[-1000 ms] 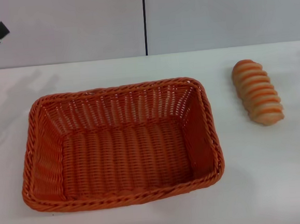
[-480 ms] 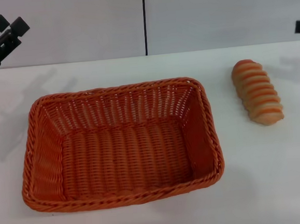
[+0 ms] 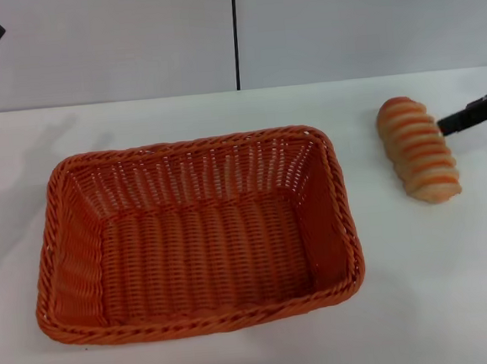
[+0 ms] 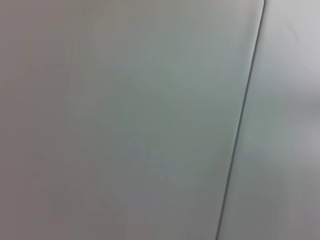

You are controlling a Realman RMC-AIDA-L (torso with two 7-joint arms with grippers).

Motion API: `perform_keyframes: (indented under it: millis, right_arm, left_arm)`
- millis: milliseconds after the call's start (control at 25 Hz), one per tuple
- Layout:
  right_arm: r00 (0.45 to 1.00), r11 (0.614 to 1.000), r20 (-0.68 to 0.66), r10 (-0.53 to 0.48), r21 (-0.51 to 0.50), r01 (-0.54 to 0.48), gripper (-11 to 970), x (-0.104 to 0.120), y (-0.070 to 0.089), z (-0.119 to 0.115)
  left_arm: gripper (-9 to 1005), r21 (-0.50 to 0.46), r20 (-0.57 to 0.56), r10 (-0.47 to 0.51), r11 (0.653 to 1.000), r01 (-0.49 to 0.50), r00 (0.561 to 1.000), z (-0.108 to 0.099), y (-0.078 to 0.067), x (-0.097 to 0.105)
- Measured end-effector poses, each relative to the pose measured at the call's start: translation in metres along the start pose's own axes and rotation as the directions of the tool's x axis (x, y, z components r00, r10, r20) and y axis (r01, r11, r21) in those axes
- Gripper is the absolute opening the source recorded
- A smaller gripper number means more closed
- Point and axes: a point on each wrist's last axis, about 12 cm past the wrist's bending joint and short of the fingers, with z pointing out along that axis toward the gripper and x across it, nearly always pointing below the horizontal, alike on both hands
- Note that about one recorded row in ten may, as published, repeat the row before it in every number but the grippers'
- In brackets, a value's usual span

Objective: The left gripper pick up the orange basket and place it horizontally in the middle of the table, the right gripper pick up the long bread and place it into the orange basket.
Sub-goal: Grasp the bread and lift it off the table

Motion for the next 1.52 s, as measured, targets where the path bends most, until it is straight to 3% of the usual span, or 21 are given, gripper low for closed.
perform_keyframes:
  millis: [320, 1240, 1520]
  right_arm:
    - [0.986, 0.997, -0.158, -0.060, 0.045, 0.068, 773, -0.009, 0.013, 0.038]
    - [0.975, 0.994, -0.202, -0.089, 0.049, 0.101, 773, -0.012, 0.022, 0.059]
    - [0.968, 0.990, -0.221, -0.121, 0.042, 0.134, 709, -0.013, 0.026, 0.061]
  left_arm:
    - [791, -0.004, 0.005, -0.015, 1.000, 0.015, 1.000, 0.001, 0.000, 0.003]
    - [791, -0.023, -0.001, -0.033, 0.999, 0.033, 0.999, 0.000, 0.000, 0.007]
    - [791, -0.024, -0.003, -0.036, 0.999, 0.036, 0.999, -0.001, 0.000, 0.007]
